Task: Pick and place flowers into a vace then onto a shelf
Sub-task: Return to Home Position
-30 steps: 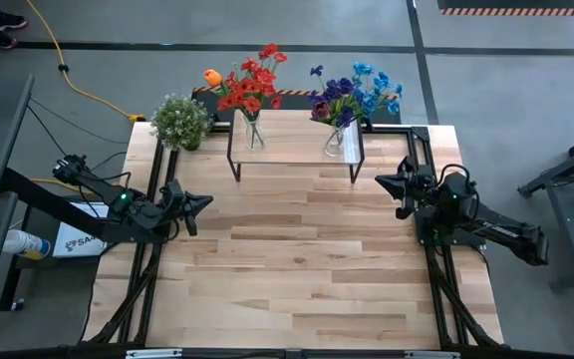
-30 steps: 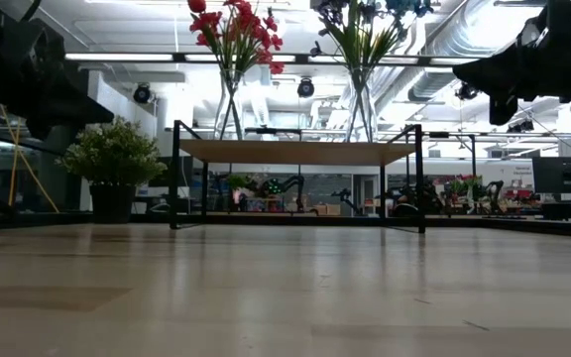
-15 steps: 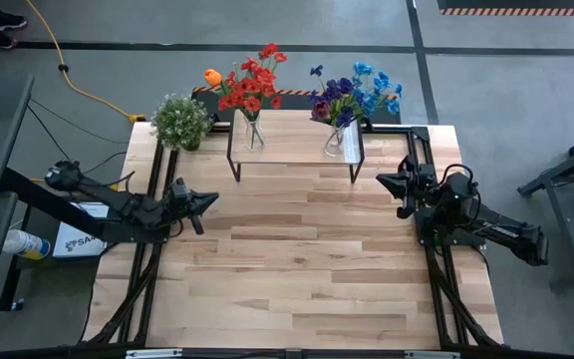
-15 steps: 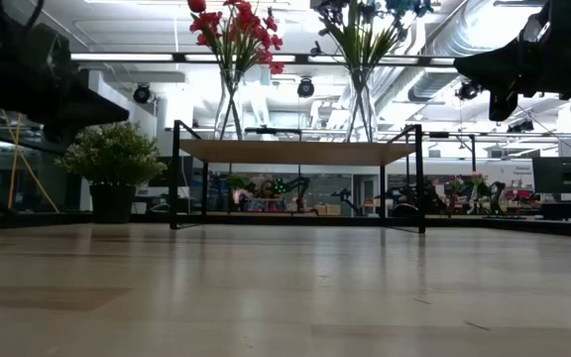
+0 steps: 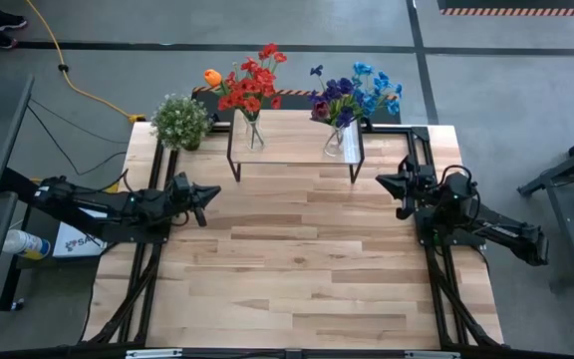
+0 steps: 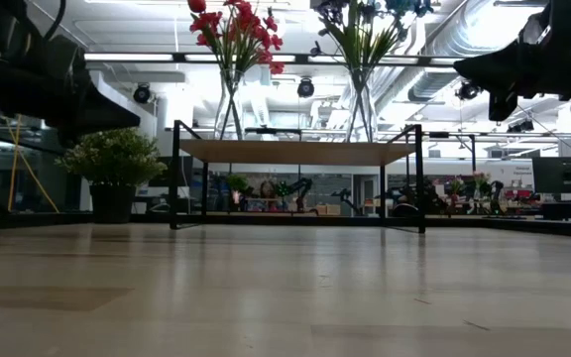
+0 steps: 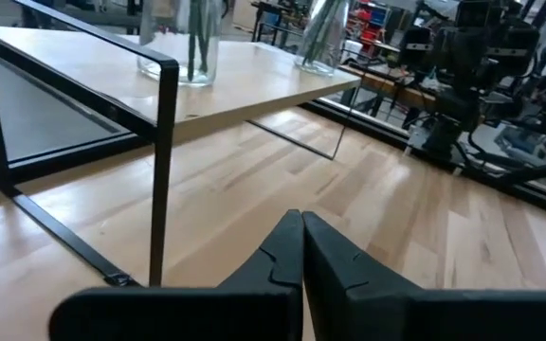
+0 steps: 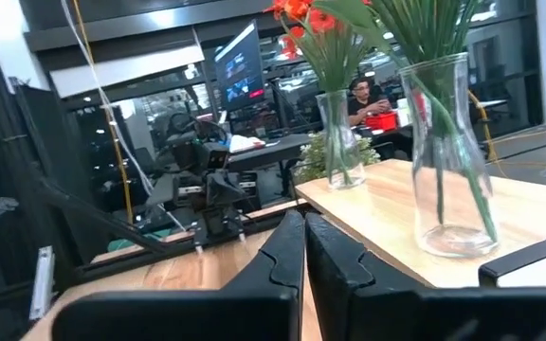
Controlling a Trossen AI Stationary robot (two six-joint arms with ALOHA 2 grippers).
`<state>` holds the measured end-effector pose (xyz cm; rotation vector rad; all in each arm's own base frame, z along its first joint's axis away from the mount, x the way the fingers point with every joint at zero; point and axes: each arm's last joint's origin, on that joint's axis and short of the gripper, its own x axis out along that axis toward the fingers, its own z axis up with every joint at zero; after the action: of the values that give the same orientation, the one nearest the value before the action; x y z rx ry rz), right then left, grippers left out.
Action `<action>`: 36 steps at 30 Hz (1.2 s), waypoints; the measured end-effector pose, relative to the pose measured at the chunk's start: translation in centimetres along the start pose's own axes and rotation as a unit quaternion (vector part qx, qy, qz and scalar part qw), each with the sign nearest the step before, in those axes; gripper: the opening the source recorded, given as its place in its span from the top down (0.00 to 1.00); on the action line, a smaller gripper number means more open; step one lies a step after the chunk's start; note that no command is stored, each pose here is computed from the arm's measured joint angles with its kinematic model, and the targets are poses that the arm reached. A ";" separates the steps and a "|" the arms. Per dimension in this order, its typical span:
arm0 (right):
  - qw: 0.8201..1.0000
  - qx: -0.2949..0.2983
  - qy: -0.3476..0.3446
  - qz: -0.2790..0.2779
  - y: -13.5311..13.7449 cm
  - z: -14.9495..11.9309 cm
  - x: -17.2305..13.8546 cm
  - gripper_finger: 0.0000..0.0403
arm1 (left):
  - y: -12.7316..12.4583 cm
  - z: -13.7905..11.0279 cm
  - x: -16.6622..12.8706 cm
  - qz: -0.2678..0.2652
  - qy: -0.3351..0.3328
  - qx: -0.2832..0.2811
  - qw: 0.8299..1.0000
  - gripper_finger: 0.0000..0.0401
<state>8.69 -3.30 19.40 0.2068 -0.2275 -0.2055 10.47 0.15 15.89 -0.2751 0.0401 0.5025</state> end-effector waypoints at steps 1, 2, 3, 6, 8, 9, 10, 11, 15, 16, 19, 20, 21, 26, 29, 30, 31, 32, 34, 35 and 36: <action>1.000 -0.003 -0.001 -0.005 0.0 0.0 0.0 0.98 | 0.0 0.0 0.0 0.001 0.000 0.000 1.000 0.91; 1.000 -0.005 -0.004 -0.011 -0.1 0.0 0.0 0.98 | 0.0 0.0 0.0 0.001 -0.002 -0.001 1.000 0.91; 1.000 -0.005 -0.006 -0.016 -0.1 0.1 0.0 0.98 | 0.0 0.1 0.0 0.000 -0.005 -0.002 1.000 0.91; 1.000 -0.015 -0.020 -0.013 0.0 0.3 0.0 0.98 | 0.0 0.3 -0.1 -0.002 -0.012 0.006 1.000 0.90; 0.999 -0.023 -0.037 -0.001 0.1 0.7 0.0 0.98 | 0.0 0.6 -0.3 -0.003 -0.018 0.013 1.000 0.89; 0.999 -0.027 -0.045 0.004 0.2 0.9 0.0 0.98 | 0.0 0.9 -0.3 -0.005 -0.024 0.015 1.000 0.89; 0.998 -0.030 -0.049 0.006 0.2 0.9 -0.1 0.98 | -0.1 1.2 -0.4 -0.006 -0.030 0.016 0.999 0.88; 0.998 -0.031 -0.050 0.006 0.2 1.0 -0.1 0.98 | -0.1 1.4 -0.5 -0.006 -0.035 0.019 0.999 0.88; 0.998 -0.031 -0.050 0.008 0.3 1.0 -0.1 0.99 | 0.0 1.6 -0.6 -0.002 -0.022 0.033 0.999 0.88; 0.998 -0.032 -0.050 0.009 0.3 1.0 -0.1 0.99 | 0.0 1.6 -0.7 -0.001 -0.016 0.033 0.999 0.88; 0.998 -0.033 -0.050 0.011 0.3 1.0 -0.1 0.99 | 0.2 1.4 -0.9 0.003 -0.002 0.028 1.000 0.88; 0.998 -0.033 -0.050 0.014 0.3 1.0 -0.1 0.99 | 0.3 1.4 -0.9 0.004 0.000 0.026 1.000 0.88; 0.998 -0.034 -0.049 0.017 0.3 1.0 -0.1 0.99 | 0.4 1.3 -1.0 0.005 0.003 0.024 1.000 0.88; 0.998 -0.040 -0.039 0.036 0.4 0.8 -0.1 0.98 | 0.6 1.5 -1.4 0.002 -0.003 0.015 1.000 0.88; 0.998 -0.042 -0.025 0.031 0.3 0.6 0.0 0.98 | 0.7 1.6 -1.5 0.001 -0.010 0.023 1.000 0.88; 0.999 -0.040 -0.016 0.025 0.2 0.4 0.0 0.98 | 0.7 1.6 -1.5 0.001 -0.010 0.026 1.000 0.88; 0.999 -0.037 -0.007 0.018 0.2 0.2 0.0 0.98 | 0.7 1.6 -1.5 0.001 -0.010 0.027 1.000 0.88; 0.999 -0.036 -0.002 0.007 0.1 0.1 0.0 0.98 | 0.7 1.6 -1.5 0.001 -0.010 0.027 1.000 0.88; 0.999 -0.040 -0.002 -0.022 -0.1 0.0 0.0 0.98 | 0.7 1.6 -1.5 0.002 -0.010 0.030 0.999 0.88; 0.998 -0.045 -0.005 -0.036 -0.2 0.0 0.0 0.98 | 0.7 1.6 -1.5 0.003 -0.010 0.032 0.999 0.88; 0.998 -0.049 -0.007 -0.047 -0.3 0.0 0.0 0.98 | 0.7 1.6 -1.5 0.007 -0.010 0.032 0.999 0.88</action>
<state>8.61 -3.57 19.36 0.1183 -0.2212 -0.3118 8.77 0.46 17.41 -0.2063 0.0380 0.5164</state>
